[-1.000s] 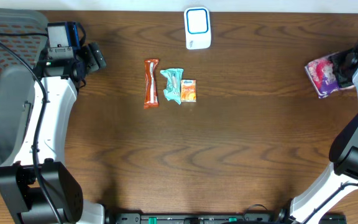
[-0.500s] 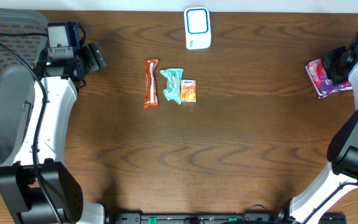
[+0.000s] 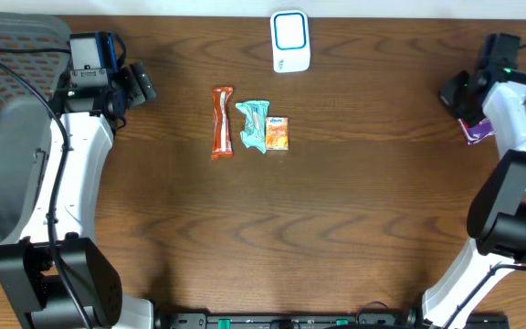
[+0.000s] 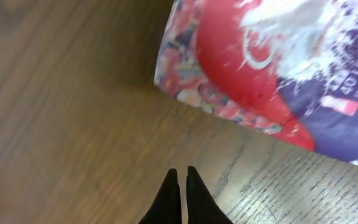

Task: Scan the item barcode

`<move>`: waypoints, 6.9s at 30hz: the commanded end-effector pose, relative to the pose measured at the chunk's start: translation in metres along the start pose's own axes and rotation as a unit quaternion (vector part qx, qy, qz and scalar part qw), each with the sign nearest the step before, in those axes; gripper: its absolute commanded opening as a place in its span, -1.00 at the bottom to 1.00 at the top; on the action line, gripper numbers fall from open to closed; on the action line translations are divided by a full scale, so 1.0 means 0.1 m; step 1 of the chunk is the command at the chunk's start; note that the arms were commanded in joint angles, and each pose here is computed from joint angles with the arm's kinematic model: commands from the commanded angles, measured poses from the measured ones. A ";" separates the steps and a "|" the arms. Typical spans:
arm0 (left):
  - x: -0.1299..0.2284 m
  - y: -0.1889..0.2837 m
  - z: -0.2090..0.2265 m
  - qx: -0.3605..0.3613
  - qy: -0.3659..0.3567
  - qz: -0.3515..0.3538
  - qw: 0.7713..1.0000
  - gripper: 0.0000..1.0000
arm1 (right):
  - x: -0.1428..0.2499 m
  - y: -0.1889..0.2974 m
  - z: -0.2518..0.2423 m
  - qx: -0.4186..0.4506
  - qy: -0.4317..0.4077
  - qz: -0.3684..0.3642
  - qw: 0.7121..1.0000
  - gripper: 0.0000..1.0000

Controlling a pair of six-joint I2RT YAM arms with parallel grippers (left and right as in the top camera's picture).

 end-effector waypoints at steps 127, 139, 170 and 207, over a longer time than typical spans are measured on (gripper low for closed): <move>-0.01 -0.01 0.03 -0.006 0.006 0.001 1.000 0.96 | 2.56 0.48 1.19 -0.247 0.364 0.202 0.875 0.98; -0.01 -0.01 0.03 -0.006 0.006 0.001 1.000 0.96 | 2.89 0.50 1.18 -0.222 0.383 0.185 0.878 0.02; -0.01 -0.01 0.03 -0.006 0.006 0.001 1.000 0.95 | 3.29 0.08 0.96 -0.128 0.336 0.176 0.916 0.01; -0.01 -0.01 0.03 -0.006 0.006 0.001 1.000 0.96 | 3.26 -0.21 0.73 -0.034 0.365 0.073 0.927 -0.10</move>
Point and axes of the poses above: each gripper's point midway between its finger pads, its own y axis back along the fingers, its own z axis along the line the jaws close on, x = y × z, the point moved 6 cm from there along y, back along the fingers, and after that the axes turned 13 degrees about -y, right-handed, at the moved point
